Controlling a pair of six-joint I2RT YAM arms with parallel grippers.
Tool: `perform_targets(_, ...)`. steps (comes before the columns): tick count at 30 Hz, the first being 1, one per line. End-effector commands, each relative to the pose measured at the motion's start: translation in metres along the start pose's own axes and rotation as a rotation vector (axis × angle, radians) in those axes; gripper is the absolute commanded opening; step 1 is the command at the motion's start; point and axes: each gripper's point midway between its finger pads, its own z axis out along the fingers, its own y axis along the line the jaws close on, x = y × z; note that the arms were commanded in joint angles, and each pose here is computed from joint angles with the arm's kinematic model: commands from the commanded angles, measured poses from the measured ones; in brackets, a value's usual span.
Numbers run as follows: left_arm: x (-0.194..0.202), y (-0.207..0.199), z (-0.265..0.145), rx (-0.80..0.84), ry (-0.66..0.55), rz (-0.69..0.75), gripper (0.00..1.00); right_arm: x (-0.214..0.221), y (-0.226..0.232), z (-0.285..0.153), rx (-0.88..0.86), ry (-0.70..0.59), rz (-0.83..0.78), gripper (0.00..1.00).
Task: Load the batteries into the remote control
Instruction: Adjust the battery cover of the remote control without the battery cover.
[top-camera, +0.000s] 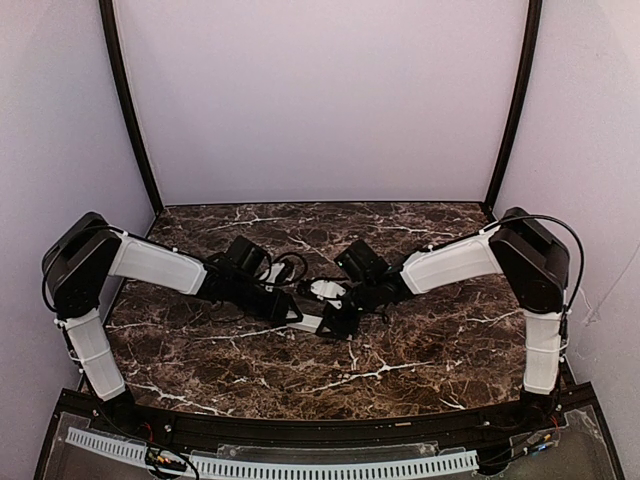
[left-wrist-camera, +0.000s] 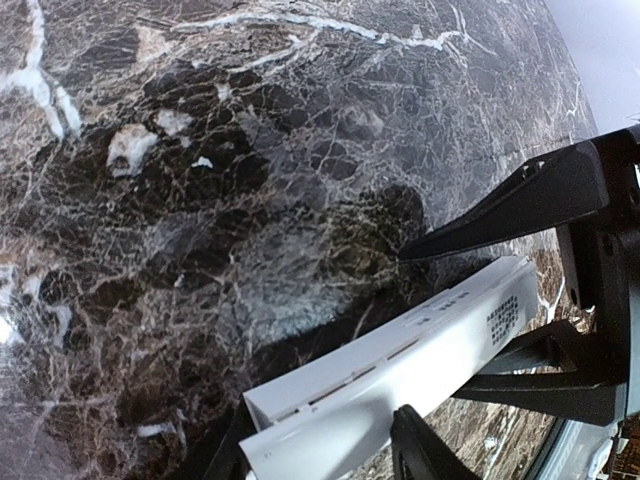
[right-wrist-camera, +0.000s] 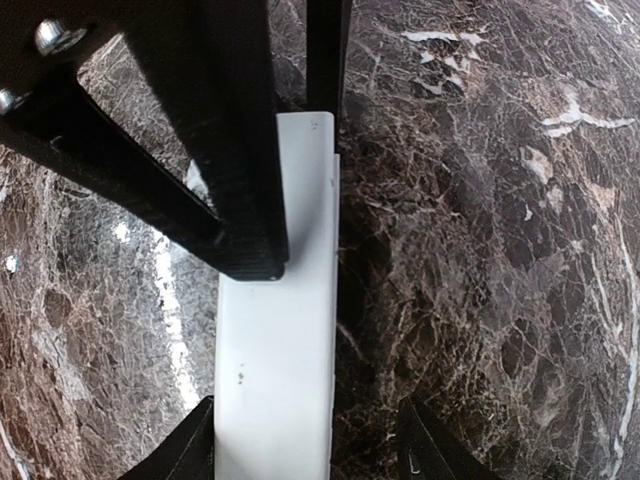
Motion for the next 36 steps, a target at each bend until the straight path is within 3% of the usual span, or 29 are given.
perform_targets(1,0.008,0.006,0.002,-0.043,0.04,0.015,0.49,0.023,0.006,-0.003,-0.021,0.07,0.04,0.57)
perform_targets(11,0.009,0.006,0.005,-0.06,0.053,0.023,0.47,0.022,0.005,-0.004,-0.021,0.072,0.035,0.55)
perform_targets(19,-0.001,-0.003,-0.003,-0.034,0.011,0.024,0.55,0.02,0.007,-0.003,-0.035,0.069,0.039,0.51)
perform_targets(26,-0.012,-0.008,-0.012,-0.021,-0.031,0.013,0.63,0.015,0.007,-0.007,-0.037,0.061,0.04,0.59)
perform_targets(36,-0.016,-0.002,-0.026,-0.034,-0.073,-0.006,0.6,0.005,0.004,-0.018,-0.01,0.047,0.022,0.63)
